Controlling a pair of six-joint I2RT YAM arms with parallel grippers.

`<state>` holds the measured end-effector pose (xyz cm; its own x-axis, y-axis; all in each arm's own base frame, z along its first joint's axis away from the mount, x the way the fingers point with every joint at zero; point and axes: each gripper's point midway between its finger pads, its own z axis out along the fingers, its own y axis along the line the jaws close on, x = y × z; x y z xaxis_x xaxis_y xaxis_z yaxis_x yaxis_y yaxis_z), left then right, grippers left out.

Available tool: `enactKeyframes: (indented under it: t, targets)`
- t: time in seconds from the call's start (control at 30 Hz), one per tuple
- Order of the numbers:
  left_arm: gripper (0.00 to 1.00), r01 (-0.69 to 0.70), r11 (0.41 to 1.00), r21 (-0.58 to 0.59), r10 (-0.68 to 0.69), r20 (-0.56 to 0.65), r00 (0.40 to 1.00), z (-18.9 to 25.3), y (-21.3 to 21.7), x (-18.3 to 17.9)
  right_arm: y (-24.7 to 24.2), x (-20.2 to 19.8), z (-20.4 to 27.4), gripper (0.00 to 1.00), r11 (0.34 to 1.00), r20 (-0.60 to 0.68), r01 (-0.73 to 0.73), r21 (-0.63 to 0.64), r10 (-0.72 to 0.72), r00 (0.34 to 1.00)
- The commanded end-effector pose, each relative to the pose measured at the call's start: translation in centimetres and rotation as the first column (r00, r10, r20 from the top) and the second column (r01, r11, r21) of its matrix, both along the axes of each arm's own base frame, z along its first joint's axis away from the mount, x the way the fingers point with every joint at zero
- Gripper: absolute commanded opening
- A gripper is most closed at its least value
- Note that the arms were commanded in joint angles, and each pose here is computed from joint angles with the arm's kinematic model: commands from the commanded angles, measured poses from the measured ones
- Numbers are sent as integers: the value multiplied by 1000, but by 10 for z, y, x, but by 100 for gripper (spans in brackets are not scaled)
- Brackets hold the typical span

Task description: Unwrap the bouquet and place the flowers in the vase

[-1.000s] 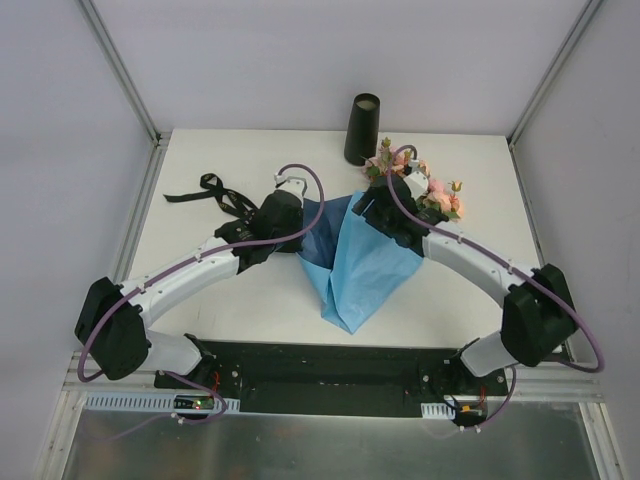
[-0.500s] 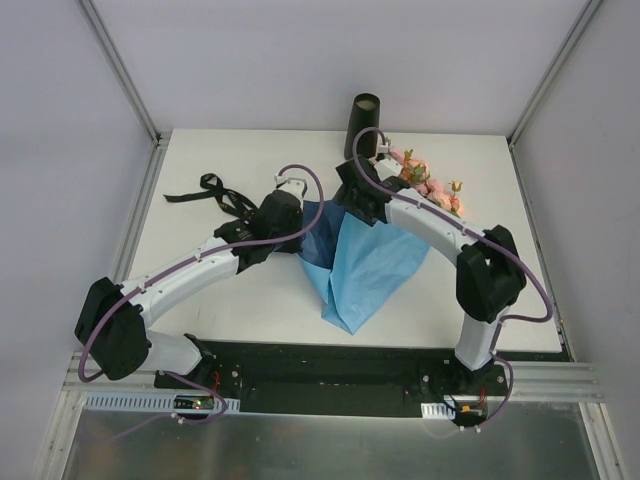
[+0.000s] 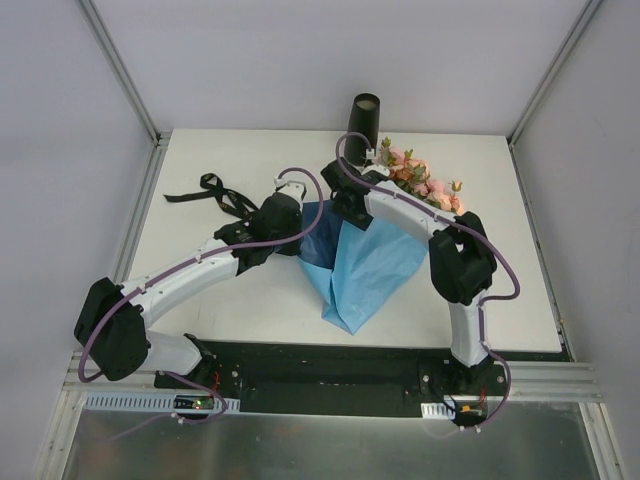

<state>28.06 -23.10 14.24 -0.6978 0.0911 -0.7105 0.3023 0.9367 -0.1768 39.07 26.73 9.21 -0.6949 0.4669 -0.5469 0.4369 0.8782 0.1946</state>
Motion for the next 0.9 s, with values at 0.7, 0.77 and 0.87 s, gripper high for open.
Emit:
enactKeyframes:
  t: [0.7, 0.77, 0.87]
  targets:
    - [0, -94, 995, 17, 94, -33, 995, -10, 16, 4, -109, -35, 71, 0, 979, 191, 142, -147, -113, 975]
    - [0, -102, 994, 32, 103, -43, 994, -14, 18, 4, -124, -46, 78, 0, 974, 217, 169, -151, -135, 967]
    - [0, -124, 990, 63, 128, -55, 990, -22, 25, 4, -155, -71, 81, 0, 958, 247, 227, -177, -180, 952]
